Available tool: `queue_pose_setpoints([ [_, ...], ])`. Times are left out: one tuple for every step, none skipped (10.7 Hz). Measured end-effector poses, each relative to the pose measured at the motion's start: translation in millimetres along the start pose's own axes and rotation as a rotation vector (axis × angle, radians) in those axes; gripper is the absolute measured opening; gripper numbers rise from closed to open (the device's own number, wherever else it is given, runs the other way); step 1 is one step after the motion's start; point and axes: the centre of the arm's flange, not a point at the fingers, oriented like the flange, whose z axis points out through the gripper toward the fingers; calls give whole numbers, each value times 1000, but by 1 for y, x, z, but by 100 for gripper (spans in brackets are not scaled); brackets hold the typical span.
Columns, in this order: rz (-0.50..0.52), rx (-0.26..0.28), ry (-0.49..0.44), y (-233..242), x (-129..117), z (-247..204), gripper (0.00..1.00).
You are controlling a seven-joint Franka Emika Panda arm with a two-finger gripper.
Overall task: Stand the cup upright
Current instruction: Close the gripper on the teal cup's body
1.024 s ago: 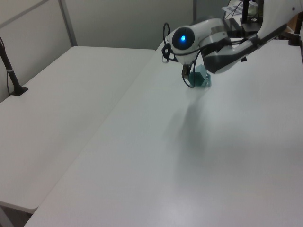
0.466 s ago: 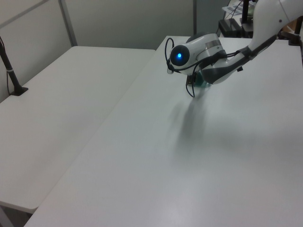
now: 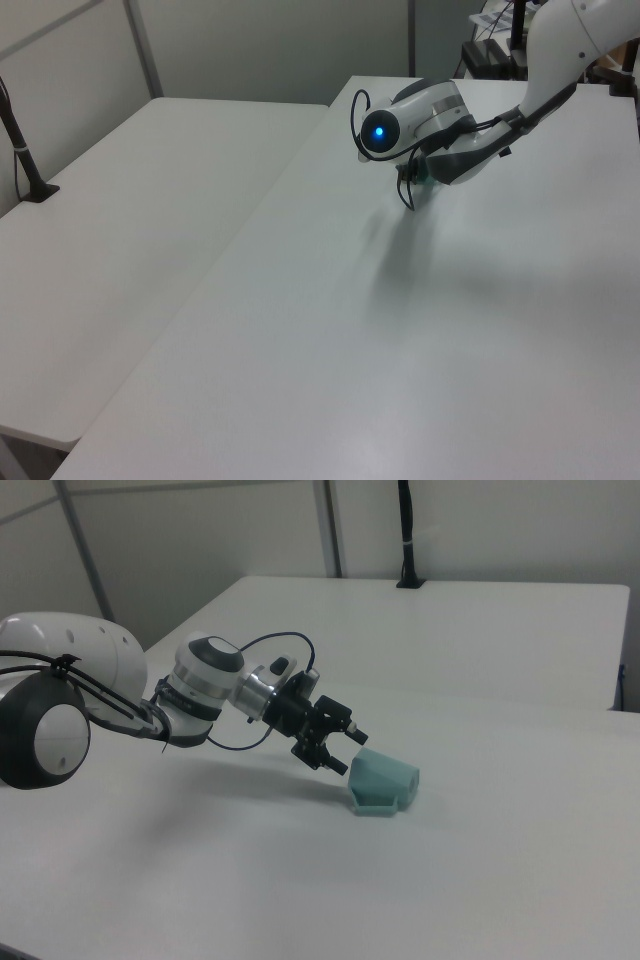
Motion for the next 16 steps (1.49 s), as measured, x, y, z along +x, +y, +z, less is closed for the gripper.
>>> queue_pose_setpoints([
  [3, -13, 0, 0, 0, 6, 100],
  [7, -31, 5, 1, 1, 10, 99],
  [11, -53, 12, 1, 2, 15, 97],
  [8, -65, 16, 0, 2, 19, 96],
  [4, -73, 20, -1, 3, 21, 85],
  [2, -81, 24, -3, 3, 22, 81],
  [-3, -87, 26, -5, 3, 24, 76],
  [-6, -90, 27, -6, 3, 25, 59],
  [-7, -91, 26, -7, 3, 25, 44],
  [-8, -91, 27, -8, 3, 26, 27],
  [-10, -100, 33, -7, 4, 26, 12],
  [-11, -108, 38, -6, 4, 26, 10],
  [-12, -108, 38, -6, 4, 26, 10],
  [-12, -108, 38, -6, 4, 26, 10],
  [-12, -108, 38, -6, 5, 26, 10],
  [-5, -106, 41, -2, 6, 24, 10],
])
